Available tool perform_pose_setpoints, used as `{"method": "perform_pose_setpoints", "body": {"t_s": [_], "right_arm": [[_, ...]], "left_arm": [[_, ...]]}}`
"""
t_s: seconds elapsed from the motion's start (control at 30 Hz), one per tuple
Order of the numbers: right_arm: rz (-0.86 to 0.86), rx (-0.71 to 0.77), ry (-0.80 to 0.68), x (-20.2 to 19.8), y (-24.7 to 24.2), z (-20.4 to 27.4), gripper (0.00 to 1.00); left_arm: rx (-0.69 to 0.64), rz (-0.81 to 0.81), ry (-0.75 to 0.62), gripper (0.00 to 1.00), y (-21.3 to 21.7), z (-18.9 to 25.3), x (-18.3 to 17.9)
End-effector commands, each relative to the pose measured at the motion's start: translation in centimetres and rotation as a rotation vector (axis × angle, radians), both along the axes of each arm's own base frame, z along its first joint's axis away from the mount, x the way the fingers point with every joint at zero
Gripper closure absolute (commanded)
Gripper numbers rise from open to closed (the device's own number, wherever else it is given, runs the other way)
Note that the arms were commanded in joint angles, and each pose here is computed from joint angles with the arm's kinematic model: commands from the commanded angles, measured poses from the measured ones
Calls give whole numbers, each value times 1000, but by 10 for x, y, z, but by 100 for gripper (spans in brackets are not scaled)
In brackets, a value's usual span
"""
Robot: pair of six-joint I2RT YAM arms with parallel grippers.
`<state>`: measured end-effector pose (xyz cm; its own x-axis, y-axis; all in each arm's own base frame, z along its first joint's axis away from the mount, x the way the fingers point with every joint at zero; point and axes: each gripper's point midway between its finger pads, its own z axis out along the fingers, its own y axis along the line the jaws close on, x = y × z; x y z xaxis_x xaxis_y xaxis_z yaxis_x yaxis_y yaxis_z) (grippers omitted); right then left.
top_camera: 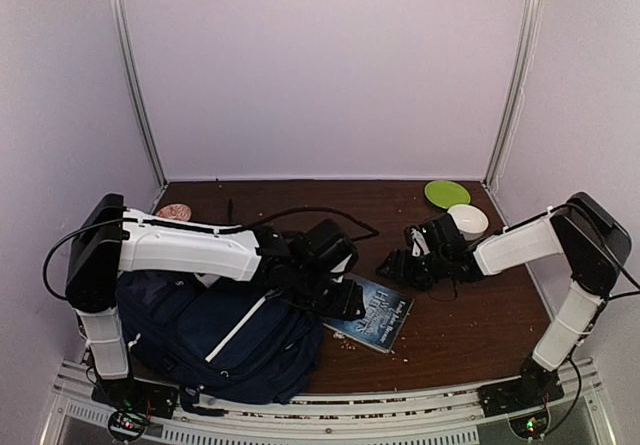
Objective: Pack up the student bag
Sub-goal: Adjust the book at the center of the board.
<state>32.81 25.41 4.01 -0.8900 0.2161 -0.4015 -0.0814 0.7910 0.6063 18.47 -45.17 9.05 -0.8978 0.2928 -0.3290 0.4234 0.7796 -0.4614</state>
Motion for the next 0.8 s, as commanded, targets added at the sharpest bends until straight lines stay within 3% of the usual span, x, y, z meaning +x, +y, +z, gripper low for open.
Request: {"method": "perform_pose_setpoints", "body": {"t_s": [0.0, 0.43, 0.63, 0.77], "right_arm": [[26, 27, 35, -2, 6, -9, 30], [53, 31, 68, -23, 4, -18, 30], [76, 44, 110, -47, 0, -28, 31], [53, 62, 117, -61, -8, -29, 34]], "left_arm": [[-51, -3, 129, 6, -12, -27, -12], [-50, 146, 299, 11, -5, -65, -24], [-26, 171, 314, 10, -13, -90, -11], [-6, 170, 243, 10, -12, -86, 9]]}}
